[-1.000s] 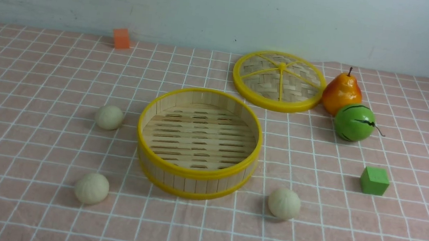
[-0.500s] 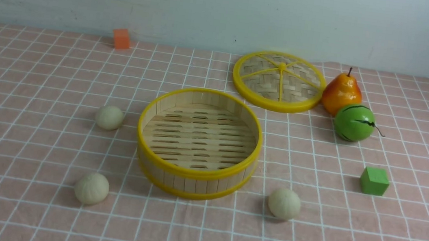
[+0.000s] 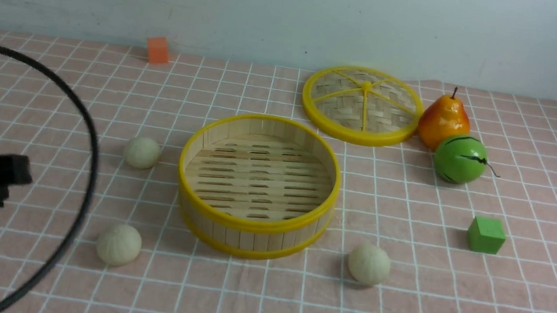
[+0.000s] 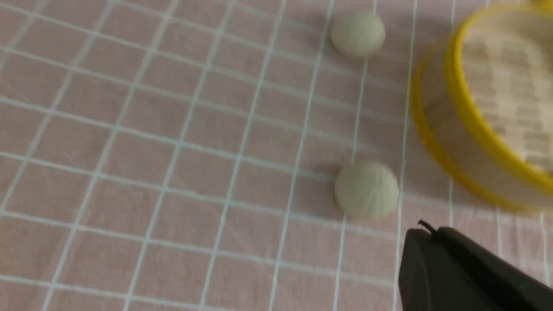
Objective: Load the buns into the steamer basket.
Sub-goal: Use the left arm to grab a steamed stuffed bun
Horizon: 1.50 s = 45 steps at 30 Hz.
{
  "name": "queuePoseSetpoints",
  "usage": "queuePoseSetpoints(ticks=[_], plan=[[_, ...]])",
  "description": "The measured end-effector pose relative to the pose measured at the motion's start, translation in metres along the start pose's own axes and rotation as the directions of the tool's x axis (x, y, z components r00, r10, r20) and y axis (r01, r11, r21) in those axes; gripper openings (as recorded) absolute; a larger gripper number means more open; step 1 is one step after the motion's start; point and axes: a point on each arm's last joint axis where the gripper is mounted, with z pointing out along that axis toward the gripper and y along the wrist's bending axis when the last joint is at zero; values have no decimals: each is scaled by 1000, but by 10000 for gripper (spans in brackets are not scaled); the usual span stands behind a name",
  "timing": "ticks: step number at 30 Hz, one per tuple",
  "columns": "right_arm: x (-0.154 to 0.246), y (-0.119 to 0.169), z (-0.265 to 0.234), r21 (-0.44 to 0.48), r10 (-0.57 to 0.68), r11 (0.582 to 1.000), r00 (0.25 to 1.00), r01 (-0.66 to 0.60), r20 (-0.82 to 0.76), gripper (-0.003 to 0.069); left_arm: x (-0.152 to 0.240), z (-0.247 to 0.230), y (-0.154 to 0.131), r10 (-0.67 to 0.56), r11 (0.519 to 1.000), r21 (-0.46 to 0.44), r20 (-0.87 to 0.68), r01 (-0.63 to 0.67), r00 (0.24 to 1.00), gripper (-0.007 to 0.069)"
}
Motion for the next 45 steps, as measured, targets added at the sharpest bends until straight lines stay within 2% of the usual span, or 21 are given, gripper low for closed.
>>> queuePoseSetpoints(ticks=[3, 6, 9, 11, 12, 14, 18, 19, 21, 23, 24, 26, 27, 29, 30, 33, 38, 43, 45], plan=[[-12, 5, 12, -46, -3, 999, 998, 0, -58, -2, -8, 27, -21, 112, 994, 25, -176, -109, 978, -14], [-22, 12, 17, -112, -16, 994, 996, 6, -87, -2, -17, 54, -36, 154, 988, 25, -265, -153, 952, -14], [-23, 17, 19, -164, -49, 986, 993, 32, -104, -2, -26, 75, -44, 160, 986, 11, -289, -164, 944, -4], [-23, 22, 18, -222, -95, 972, 991, 71, -99, -2, -36, 103, -51, 191, 979, -6, -296, -202, 936, 91], [-23, 22, 18, -226, -97, 971, 990, 73, -99, -2, -36, 105, -52, 192, 979, -11, -294, -204, 936, 99], [-23, 25, 18, -258, -107, 963, 990, 81, -87, -1, -39, 125, -53, 220, 971, -26, -309, -239, 925, 207], [-24, 27, 17, -282, -123, 954, 990, 97, -74, -1, -38, 149, -53, 218, 966, -54, -360, -253, 907, 312], [-24, 27, 17, -286, -126, 953, 989, 101, -71, 0, -37, 154, -53, 212, 966, -61, -380, -253, 900, 316], [-24, 28, 17, -291, -121, 952, 990, 96, -69, 0, -31, 163, -51, 202, 965, -71, -422, -254, 884, 301], [-24, 28, 17, -294, -117, 951, 991, 92, -68, 0, -27, 170, -49, 196, 963, -79, -452, -258, 870, 238], [-24, 28, 17, -295, -116, 951, 991, 91, -68, 0, -27, 170, -49, 196, 963, -79, -452, -258, 870, 238], [-25, 29, 17, -301, -106, 950, 992, 82, -67, 2, -24, 173, -50, 195, 963, -78, -464, -259, 864, 119], [-25, 29, 17, -301, -105, 950, 992, 81, -67, 2, -24, 173, -50, 194, 963, -78, -466, -259, 863, 109], [-25, 29, 17, -302, -104, 950, 992, 79, -66, 3, -31, 167, -59, 219, 960, -58, -456, -275, 863, 3], [-25, 29, 17, -302, -104, 950, 992, 79, -66, 3, -33, 165, -62, 232, 958, -49, -447, -283, 864, -14], [-25, 29, 17, -302, -103, 950, 992, 79, -66, 8, -61, 138, -95, 307, 948, 17, -329, -319, 893, -14], [-25, 29, 17, -302, -103, 950, 992, 79, -66, 10, -95, 110, -123, 348, 937, 58, -205, -343, 915, -14], [-24, 29, 17, -304, -104, 949, 992, 78, -69, 10, -88, 114, -108, 316, 941, -10, -329, -338, 890, -12], [-24, 29, 17, -305, -105, 949, 992, 78, -72, 10, -80, 122, -97, 288, 945, -37, -382, -326, 878, 13]])
